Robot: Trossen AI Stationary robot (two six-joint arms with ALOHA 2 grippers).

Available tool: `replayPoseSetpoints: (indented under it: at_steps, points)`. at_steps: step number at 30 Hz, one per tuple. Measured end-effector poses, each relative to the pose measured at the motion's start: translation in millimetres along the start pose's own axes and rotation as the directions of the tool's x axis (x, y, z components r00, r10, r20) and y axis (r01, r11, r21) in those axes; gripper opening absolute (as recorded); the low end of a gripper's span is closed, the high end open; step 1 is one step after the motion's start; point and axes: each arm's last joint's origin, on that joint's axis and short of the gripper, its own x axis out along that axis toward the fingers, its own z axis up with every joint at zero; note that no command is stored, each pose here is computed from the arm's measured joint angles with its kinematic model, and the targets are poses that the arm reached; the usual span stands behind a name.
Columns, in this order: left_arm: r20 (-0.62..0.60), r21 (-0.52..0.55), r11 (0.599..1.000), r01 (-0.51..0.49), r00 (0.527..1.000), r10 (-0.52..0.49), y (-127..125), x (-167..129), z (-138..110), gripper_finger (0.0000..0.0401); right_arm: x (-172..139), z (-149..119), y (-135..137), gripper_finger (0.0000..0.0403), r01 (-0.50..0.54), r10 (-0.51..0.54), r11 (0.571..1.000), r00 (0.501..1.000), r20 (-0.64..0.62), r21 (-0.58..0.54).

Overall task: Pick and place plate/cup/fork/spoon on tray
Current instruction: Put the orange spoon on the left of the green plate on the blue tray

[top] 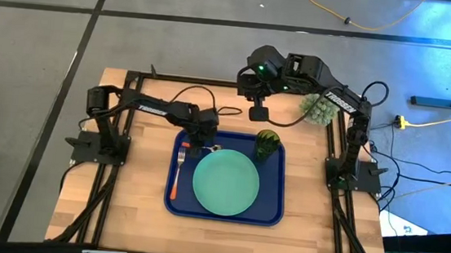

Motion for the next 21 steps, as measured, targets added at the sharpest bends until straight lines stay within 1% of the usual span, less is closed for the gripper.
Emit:
replayPoseSetpoints:
  at_steps: [8, 11, 15, 19, 21]
  points:
    - [-0.01, -0.01, 1.0, 0.002, 1.0, -0.002, 1.0, 2.3, -0.9, 0.0063, 0.0, -0.3, 0.2, 0.0005, -0.002, 0.002, 1.0, 1.0, -0.004, 0.0]
    - [-0.004, -0.048, 0.999, 0.009, 1.0, -0.009, 5.3, -0.6, -2.0, 0.0063, 0.0, -0.4, 0.2, 0.0005, -0.002, 0.002, 1.0, 1.0, -0.004, 0.0]
    - [0.039, -0.08, 0.995, 0.053, 0.998, -0.05, 8.9, -10.4, -1.7, 0.0063, 0.0, -0.4, 0.3, 0.0005, -0.003, 0.003, 1.0, 1.0, -0.005, 0.0]
    - [0.045, -0.083, 0.995, 0.058, 0.998, -0.054, 10.0, -12.8, -2.0, 0.0063, 0.0, -0.5, 0.3, 0.0005, -0.003, 0.003, 1.0, 1.0, -0.005, 0.0]
    - [0.045, -0.061, 0.996, 0.059, 0.997, -0.057, 8.3, -12.5, -1.5, 0.0063, 0.1, -0.6, 0.3, 0.0005, -0.003, 0.003, 1.0, 1.0, -0.006, 0.0]
